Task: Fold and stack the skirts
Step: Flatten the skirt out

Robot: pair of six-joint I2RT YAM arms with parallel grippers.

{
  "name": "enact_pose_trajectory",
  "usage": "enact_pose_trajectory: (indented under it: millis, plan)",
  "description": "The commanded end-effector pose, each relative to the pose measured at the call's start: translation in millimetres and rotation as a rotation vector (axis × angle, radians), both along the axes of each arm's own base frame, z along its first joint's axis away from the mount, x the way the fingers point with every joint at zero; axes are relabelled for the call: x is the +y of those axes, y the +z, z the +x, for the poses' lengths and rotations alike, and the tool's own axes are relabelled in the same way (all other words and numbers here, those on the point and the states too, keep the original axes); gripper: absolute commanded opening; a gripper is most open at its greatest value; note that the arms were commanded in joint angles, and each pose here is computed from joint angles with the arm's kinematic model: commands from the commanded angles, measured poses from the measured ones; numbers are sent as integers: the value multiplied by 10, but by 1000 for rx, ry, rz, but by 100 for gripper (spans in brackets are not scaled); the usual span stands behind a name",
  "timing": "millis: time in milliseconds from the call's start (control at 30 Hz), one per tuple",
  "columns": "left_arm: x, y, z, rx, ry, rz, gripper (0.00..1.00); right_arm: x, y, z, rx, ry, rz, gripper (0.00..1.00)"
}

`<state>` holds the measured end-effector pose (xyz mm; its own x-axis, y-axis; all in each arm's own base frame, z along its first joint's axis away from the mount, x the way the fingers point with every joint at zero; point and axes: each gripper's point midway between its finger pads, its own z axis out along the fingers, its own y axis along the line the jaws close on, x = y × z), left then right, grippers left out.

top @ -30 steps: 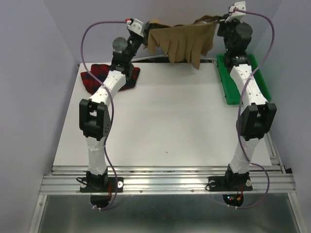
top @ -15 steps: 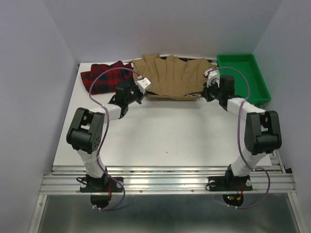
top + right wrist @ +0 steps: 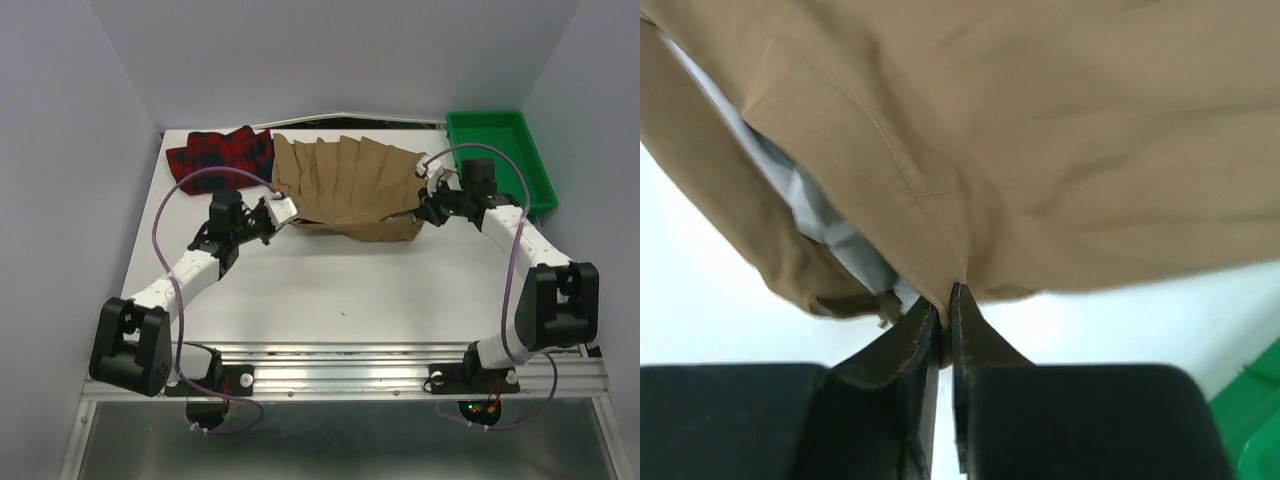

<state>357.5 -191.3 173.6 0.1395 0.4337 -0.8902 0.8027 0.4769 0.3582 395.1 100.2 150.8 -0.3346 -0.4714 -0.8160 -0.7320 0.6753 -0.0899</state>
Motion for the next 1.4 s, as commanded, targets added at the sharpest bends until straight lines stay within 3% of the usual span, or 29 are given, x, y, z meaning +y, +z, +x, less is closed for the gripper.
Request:
enact_pose_trajectory:
  millis: [0, 33, 67, 100, 133, 200, 333, 433, 500, 600, 667, 733, 900, 1067, 1200, 1367]
  plan:
    - [374, -382, -425, -10, -51, 198, 34, -214, -404, -774, 179, 172, -185, 39]
    - [379, -494, -602, 21, -97, 222, 39, -140, -389, -1014, 221, 225, -174, 54]
    - [416, -462, -709, -31, -117, 250, 53, -92, -379, -1126, 216, 273, -184, 65]
    - [435, -434, -772, -44, -118, 251, 60, -50, -356, -1231, 215, 300, -185, 73]
    - [466, -483, -888, -12, -121, 258, 62, 15, -353, -1362, 217, 330, -182, 87]
    - [475, -302, -1033, -81, -144, 255, 69, 59, -129, -1457, 118, 341, -174, 100]
    - [447, 11, -1195, -131, -139, 188, 75, 82, 274, -1500, -26, 301, -143, 100]
    - [383, 139, -1173, -117, -153, 155, 71, 32, 447, -1328, -55, 158, -110, 99]
    - [297, 142, -1095, -75, -182, 161, 66, -58, 521, -1047, -80, 48, -124, 91]
    - [86, 150, -876, 13, -191, 176, 65, -37, 282, -756, 84, -25, -103, 70]
    - [-72, 158, -707, 65, -197, 224, 66, 31, -35, -698, 241, -28, -81, 66]
    - [-137, 103, -662, 87, -212, 298, 66, 59, -139, -644, 300, -30, -74, 65]
    - [-415, 1, -620, -29, -337, 544, 70, 25, -433, -716, 420, -112, -68, 68]
    - [-598, -256, -637, -16, -403, 703, 70, 86, -433, -550, 446, -197, -2, 66]
    - [-705, -450, -623, -13, -441, 798, 70, 156, -152, -224, 429, -221, 108, 67]
    - [-767, -657, -614, 21, -468, 886, 70, 119, -309, 155, 434, -274, 81, 66]
